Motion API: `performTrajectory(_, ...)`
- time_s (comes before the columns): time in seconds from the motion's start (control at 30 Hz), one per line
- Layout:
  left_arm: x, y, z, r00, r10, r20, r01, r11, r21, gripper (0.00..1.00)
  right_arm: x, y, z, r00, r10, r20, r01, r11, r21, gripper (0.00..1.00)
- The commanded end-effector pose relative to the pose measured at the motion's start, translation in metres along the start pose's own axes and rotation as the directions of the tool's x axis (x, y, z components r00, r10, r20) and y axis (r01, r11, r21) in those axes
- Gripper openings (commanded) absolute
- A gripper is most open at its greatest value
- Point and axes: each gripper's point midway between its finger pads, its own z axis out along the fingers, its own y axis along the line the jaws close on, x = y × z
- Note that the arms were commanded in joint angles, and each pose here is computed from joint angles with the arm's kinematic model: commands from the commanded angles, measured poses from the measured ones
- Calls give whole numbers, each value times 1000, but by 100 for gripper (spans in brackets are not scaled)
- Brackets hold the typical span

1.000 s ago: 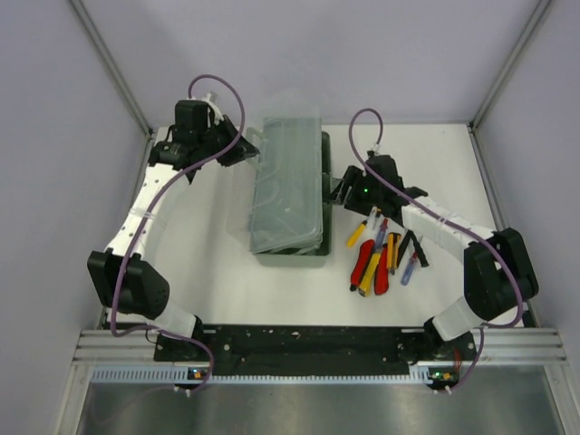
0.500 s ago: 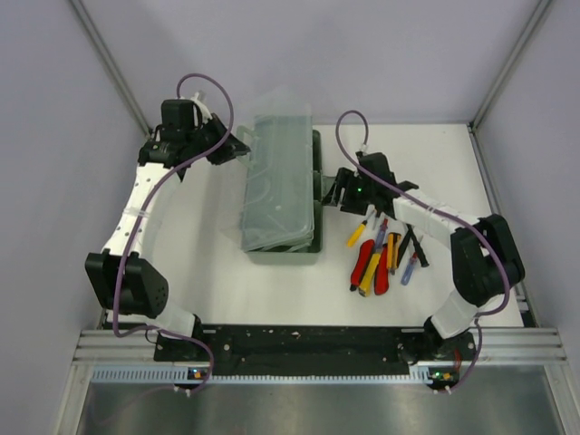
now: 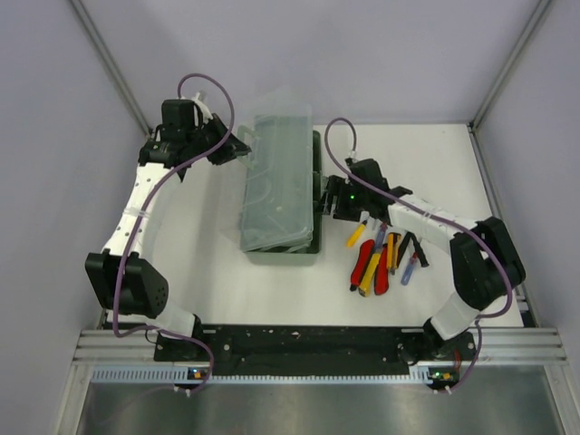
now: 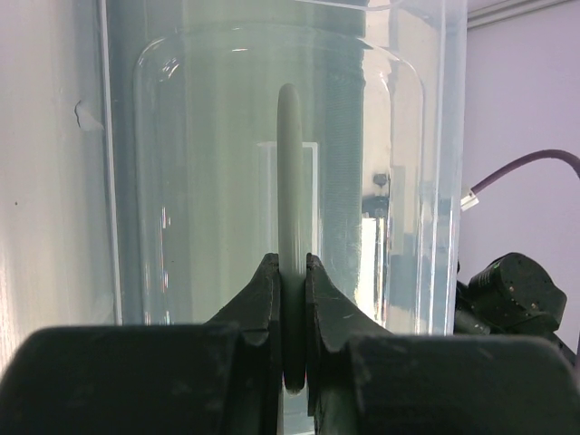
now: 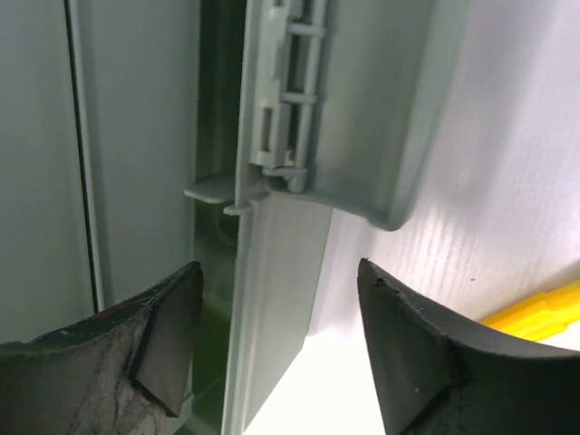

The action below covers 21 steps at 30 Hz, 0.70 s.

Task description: Pack the tool kit

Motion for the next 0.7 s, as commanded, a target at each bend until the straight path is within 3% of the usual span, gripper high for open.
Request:
performTrajectory(0.0,-48,-75,-40,978,88,189,-130,965,227,0,2,16,5,999,-37,3,37,999,-8,64)
performTrajectory(0.13,-51,-79,-44,972,129,196,-177,951,252,0,2,-6,9,1000,-6,19,3,994,112,40)
performTrajectory(0.23,-56,-81,-51,955,210,208,-259,934,246,0,-10,-20,3,996,20,89,-36,982,185,33)
performTrajectory(0.43,-71,-60,-66,934,281,222,-325,925,195,0,-34,-42,-15,975,79,208,-131,959,251,26)
performTrajectory(0.67,-80,1,-66,944,257,207,-286,950,127,0,-55,-49,-28,956,84,281,-164,947,275,25)
